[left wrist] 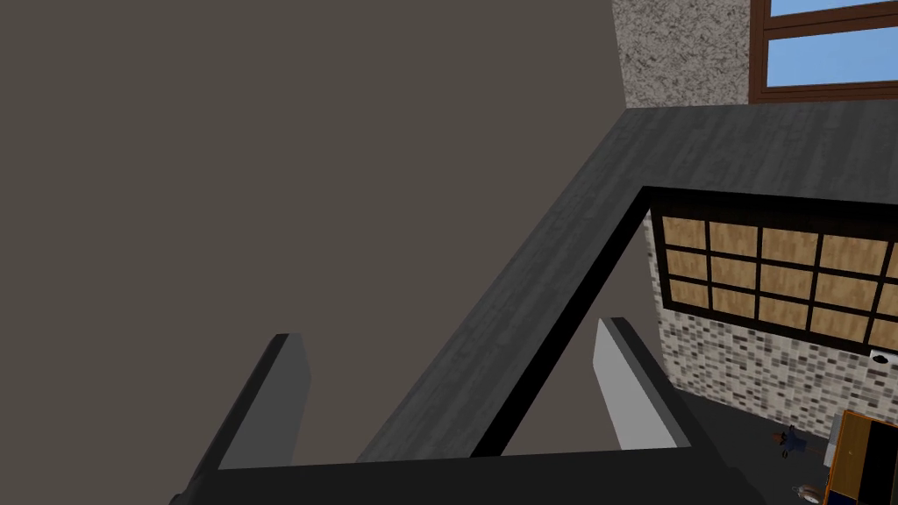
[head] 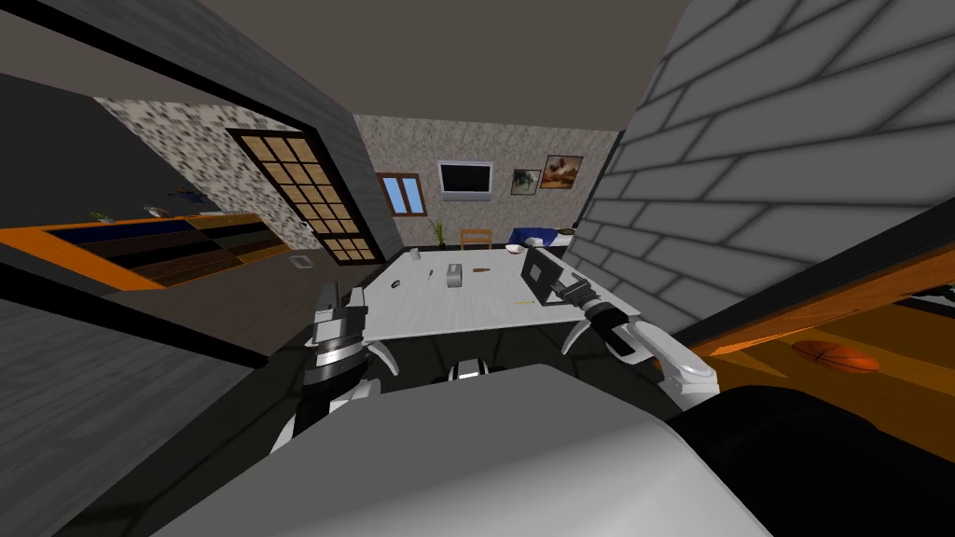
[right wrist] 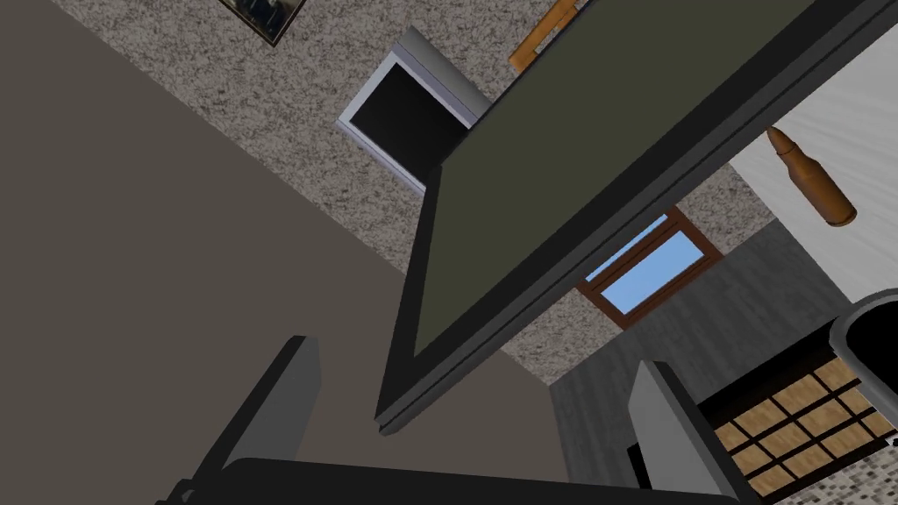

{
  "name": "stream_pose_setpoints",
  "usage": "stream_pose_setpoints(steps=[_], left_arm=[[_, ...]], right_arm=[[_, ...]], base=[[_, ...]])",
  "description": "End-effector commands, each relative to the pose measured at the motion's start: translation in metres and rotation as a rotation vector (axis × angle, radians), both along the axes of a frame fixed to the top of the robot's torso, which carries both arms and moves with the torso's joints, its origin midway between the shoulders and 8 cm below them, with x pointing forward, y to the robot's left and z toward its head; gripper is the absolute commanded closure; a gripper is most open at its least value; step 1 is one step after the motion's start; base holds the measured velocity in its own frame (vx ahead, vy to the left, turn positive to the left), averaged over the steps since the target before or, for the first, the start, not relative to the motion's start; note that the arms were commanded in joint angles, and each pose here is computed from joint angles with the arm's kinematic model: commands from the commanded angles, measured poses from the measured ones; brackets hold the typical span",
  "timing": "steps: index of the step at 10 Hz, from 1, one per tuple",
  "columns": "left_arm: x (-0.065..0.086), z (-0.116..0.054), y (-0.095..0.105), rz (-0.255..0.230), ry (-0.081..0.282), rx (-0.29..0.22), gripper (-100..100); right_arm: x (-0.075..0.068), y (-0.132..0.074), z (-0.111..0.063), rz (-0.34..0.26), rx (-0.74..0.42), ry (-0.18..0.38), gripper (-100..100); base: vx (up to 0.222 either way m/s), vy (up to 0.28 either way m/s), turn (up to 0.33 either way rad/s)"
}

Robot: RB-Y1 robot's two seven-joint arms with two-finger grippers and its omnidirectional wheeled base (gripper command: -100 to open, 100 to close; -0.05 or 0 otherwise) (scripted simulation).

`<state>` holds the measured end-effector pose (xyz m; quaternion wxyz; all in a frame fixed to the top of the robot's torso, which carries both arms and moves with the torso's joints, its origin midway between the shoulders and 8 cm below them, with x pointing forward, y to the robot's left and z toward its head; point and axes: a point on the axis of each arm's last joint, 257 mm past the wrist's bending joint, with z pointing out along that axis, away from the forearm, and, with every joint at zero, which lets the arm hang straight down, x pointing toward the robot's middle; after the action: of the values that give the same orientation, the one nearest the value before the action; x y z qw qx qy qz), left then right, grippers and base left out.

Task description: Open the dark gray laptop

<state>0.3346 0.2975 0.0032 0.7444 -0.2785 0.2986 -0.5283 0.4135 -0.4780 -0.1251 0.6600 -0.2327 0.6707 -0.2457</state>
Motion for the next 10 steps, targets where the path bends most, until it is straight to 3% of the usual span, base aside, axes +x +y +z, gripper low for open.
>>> stream_pose_setpoints(steps=[1, 3, 4, 10], left_arm=[[0.0, 0.0, 0.0, 0.0, 0.0, 0.0, 0], [0.0, 0.0, 0.0, 0.0, 0.0, 0.0, 0], [0.0, 0.0, 0.0, 0.0, 0.0, 0.0, 0], [0.0, 0.0, 0.0, 0.0, 0.0, 0.0, 0]], right_arm=[[0.0, -0.008, 0.001, -0.012, -0.047, 0.01, -100], [0.0, -0.011, 0.004, -0.015, -0.056, 0.011, -100], [0.0, -0.012, 0.005, -0.016, -0.055, 0.011, 100], [0.012, -0.029, 0.003, -0.034, 0.217, -0.006, 100]], base=[[0.027, 0.054, 0.003], [0.066, 0.018, 0.02], [0.01, -0.002, -0.01], [-0.039, -0.069, 0.033]])
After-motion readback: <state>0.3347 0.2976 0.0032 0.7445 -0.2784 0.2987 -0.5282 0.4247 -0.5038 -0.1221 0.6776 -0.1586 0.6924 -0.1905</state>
